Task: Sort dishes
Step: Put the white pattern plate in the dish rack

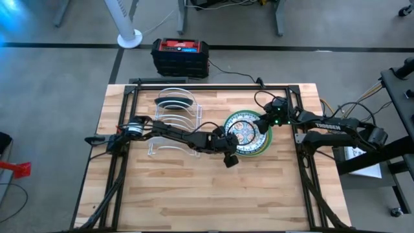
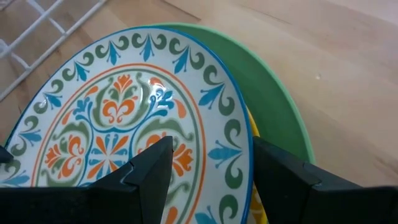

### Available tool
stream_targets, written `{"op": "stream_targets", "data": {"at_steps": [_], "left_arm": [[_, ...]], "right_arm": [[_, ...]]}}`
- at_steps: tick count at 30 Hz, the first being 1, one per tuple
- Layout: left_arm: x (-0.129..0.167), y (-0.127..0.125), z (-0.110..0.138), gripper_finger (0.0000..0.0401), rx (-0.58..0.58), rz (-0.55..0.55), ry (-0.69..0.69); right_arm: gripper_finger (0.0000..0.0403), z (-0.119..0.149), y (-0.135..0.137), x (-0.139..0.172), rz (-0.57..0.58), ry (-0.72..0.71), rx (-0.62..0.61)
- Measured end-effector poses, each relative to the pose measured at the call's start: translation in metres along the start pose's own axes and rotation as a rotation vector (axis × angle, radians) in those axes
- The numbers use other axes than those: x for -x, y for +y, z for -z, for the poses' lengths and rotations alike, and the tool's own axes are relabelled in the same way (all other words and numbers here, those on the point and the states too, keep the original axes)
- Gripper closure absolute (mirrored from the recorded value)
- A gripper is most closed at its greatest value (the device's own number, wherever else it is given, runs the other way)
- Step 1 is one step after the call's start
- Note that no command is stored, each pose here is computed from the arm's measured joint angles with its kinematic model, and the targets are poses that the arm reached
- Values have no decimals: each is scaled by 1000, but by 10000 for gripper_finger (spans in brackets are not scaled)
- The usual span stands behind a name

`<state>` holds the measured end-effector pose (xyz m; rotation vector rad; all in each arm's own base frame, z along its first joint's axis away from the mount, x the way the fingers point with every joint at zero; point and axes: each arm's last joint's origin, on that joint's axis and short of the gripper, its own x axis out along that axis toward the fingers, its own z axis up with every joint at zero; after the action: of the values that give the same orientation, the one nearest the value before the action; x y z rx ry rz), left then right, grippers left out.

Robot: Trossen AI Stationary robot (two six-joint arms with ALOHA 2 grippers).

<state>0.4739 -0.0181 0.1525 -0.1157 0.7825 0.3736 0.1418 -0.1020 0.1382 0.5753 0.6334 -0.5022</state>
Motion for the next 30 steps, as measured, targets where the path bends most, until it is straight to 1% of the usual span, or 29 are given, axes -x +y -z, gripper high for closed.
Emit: {"op": "stream_targets", "data": {"at_steps": [7, 21, 24, 30], "left_arm": [[0, 1, -1, 324, 4, -13, -9], [-2, 3, -1, 324, 5, -28, -10], [-2, 4, -1, 324, 7, -32, -11], [-2, 6, -1, 324, 6, -75, -22]], "right_arm": [[204, 1, -1, 0, 40, 1, -10], [204, -4, 0, 0, 32, -51, 43], [204, -5, 0, 0, 32, -55, 45], [204, -5, 0, 0, 35, -54, 24]]}}
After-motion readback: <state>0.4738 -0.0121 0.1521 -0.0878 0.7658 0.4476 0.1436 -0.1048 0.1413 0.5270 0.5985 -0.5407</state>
